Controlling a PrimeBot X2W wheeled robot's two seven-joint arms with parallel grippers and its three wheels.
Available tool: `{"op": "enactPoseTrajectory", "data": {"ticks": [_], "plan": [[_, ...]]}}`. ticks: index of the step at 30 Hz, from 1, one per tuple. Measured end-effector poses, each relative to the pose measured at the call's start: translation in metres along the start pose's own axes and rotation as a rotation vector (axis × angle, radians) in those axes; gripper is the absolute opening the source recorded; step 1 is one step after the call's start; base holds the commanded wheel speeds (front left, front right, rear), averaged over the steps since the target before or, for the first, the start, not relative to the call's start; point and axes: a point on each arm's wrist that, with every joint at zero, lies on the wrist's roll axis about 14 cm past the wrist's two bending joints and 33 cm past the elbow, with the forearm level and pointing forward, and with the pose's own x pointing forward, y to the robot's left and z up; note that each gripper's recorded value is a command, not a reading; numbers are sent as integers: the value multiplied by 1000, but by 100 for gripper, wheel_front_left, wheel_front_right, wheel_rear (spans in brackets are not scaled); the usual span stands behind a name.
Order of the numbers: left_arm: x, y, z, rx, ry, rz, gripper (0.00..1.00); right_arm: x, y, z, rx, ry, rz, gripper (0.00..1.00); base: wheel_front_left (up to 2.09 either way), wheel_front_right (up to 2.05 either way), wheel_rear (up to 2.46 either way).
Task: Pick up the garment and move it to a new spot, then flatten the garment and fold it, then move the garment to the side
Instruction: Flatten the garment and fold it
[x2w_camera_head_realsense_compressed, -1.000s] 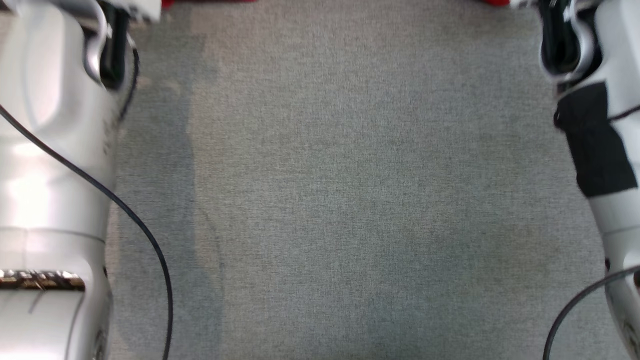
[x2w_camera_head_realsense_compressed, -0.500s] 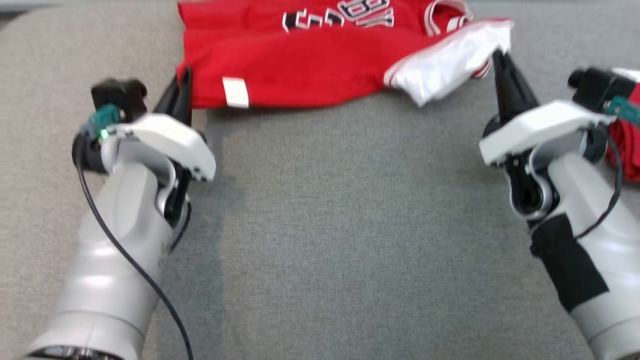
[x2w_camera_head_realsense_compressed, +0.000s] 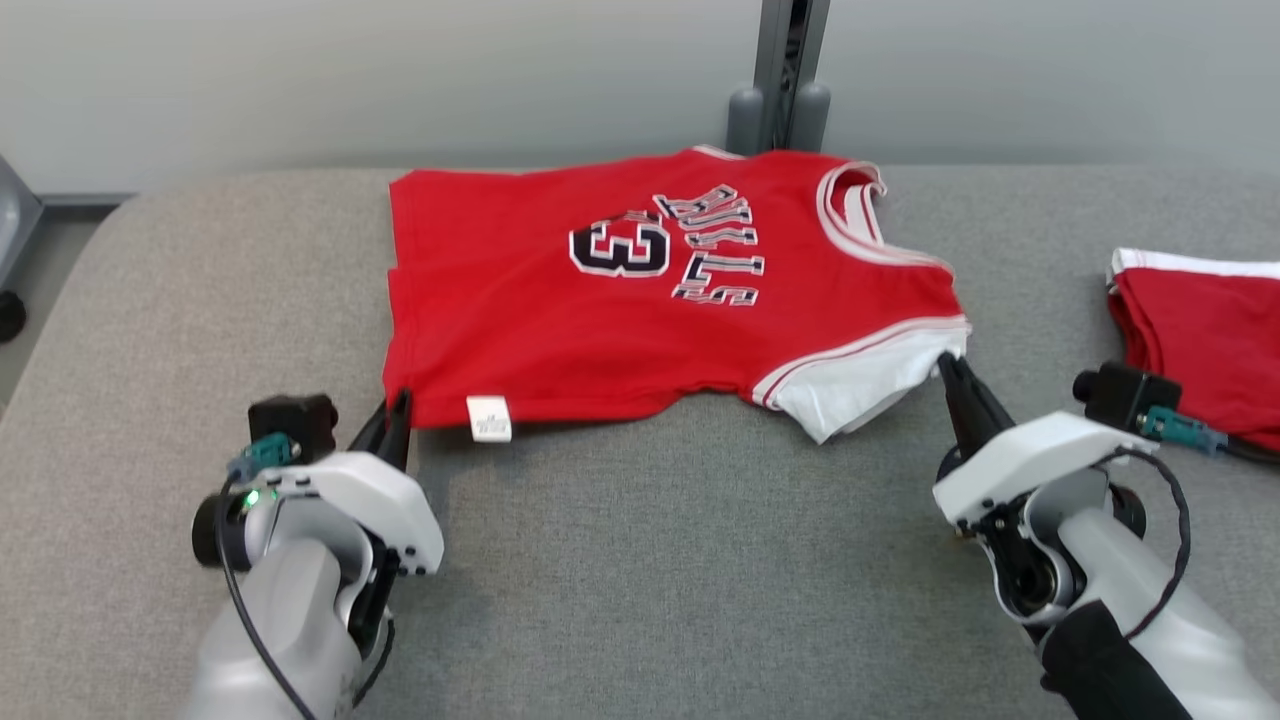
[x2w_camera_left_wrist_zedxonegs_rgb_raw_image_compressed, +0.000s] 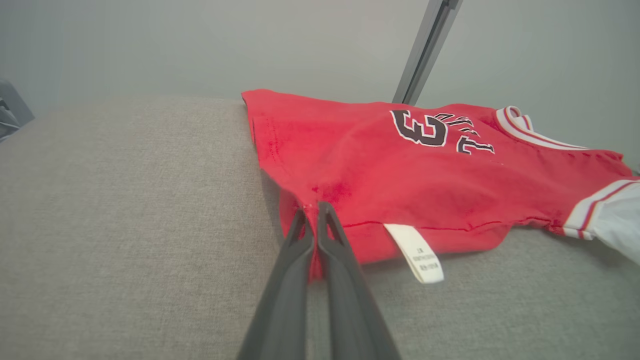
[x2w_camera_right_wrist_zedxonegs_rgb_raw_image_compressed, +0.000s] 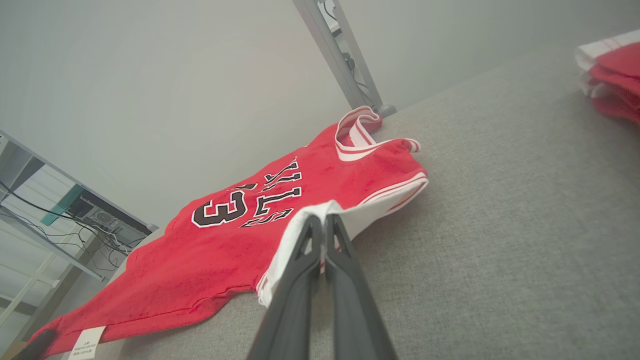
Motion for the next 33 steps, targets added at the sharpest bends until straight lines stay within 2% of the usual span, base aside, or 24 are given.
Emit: {"op": "enactPoseTrajectory", "data": {"ticks": [13,21,29,33], "plan": [[-44,13,-26,-51,4,58,0,-48,-17,-28,92,91,-49,0,0,0,0],[-56,19,-31,33,5,62,0,-60,-17,-26,170,100,-32,0,0,0,0],[-61,24,-27,105,-14,65,0,-69,-11,4,231,50,25,0,0,0,0],[-65,25,-27,134,-21,60,0,-75,-14,7,253,65,31,0,0,0,0]]}}
